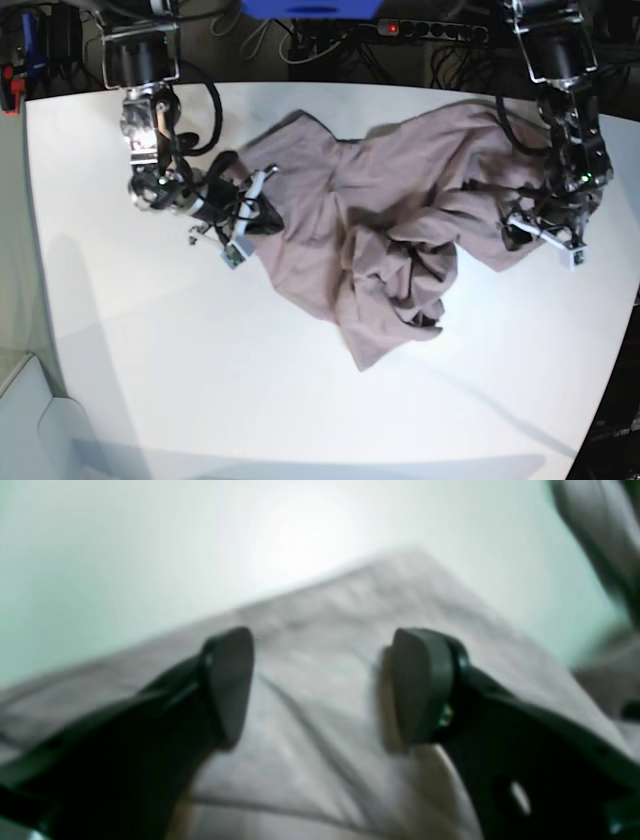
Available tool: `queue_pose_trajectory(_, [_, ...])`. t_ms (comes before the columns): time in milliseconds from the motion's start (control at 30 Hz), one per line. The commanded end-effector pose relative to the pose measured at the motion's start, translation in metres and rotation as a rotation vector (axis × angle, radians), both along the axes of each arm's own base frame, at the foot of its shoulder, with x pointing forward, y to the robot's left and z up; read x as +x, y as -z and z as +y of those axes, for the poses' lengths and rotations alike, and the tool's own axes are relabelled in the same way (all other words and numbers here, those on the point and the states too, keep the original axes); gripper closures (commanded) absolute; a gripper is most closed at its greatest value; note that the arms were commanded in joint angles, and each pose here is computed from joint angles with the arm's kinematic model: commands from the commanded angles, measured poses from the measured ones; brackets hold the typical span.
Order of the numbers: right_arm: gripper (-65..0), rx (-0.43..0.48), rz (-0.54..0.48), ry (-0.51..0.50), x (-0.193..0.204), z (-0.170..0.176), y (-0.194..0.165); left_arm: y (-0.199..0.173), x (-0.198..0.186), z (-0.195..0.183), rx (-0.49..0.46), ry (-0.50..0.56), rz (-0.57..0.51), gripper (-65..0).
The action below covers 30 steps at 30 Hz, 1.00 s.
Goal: Layout the t-shirt on the table in an organized manner, then fold the t-shirt properly
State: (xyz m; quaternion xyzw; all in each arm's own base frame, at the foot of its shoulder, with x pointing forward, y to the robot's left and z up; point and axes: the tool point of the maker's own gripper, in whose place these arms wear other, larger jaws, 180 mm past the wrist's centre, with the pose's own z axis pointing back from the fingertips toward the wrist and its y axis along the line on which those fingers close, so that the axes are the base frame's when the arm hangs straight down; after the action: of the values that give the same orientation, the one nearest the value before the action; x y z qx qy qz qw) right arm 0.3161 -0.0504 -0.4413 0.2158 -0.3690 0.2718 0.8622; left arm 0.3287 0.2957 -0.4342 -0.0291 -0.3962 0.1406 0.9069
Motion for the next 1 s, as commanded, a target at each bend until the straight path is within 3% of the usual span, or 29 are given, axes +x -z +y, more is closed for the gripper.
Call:
queue_pose_trajectory(0, [0.0,-0.187,0.096,-0.015,-0.017,-0.036,0.028,0.025,-0.025,0.01,0.007,-0.018,0.121,-43.0])
queue_pose_trajectory(100, [0.0,-0.228,0.095,-0.007,-0.016,-0.057,0.028,0.033,-0.036,0.033,0.034,-0.053,0.132,-43.0])
queue_pose_trajectory(200, [0.0,-0.246,0.09,0.076,-0.009,-0.091,0.024,0.032,-0.052,0.059,0.065,-0.085,0.149,-43.0])
queue_pose_trajectory(367, [0.0,-0.269,0.082,0.209,-0.003,-0.144,0.015,0.005,-0.066,0.104,0.077,-0.223,0.078,-43.0])
queue_pose_trajectory(467, [0.0,-0.291,0.089,0.244,-0.012,-0.164,0.014,-0.011,-0.074,0.114,0.092,-0.219,0.034,-43.0])
queue_pose_trajectory(767, [0.0,-0.317,-0.075,0.203,-0.019,-0.145,-0.034,-0.053,-0.083,0.106,0.063,-0.21,-0.029,-43.0])
queue_pose_trajectory(967, [0.0,-0.354,-0.183,0.18,-0.012,-0.131,-0.079,-0.116,-0.064,0.071,0.117,-0.079,-0.171,-43.0])
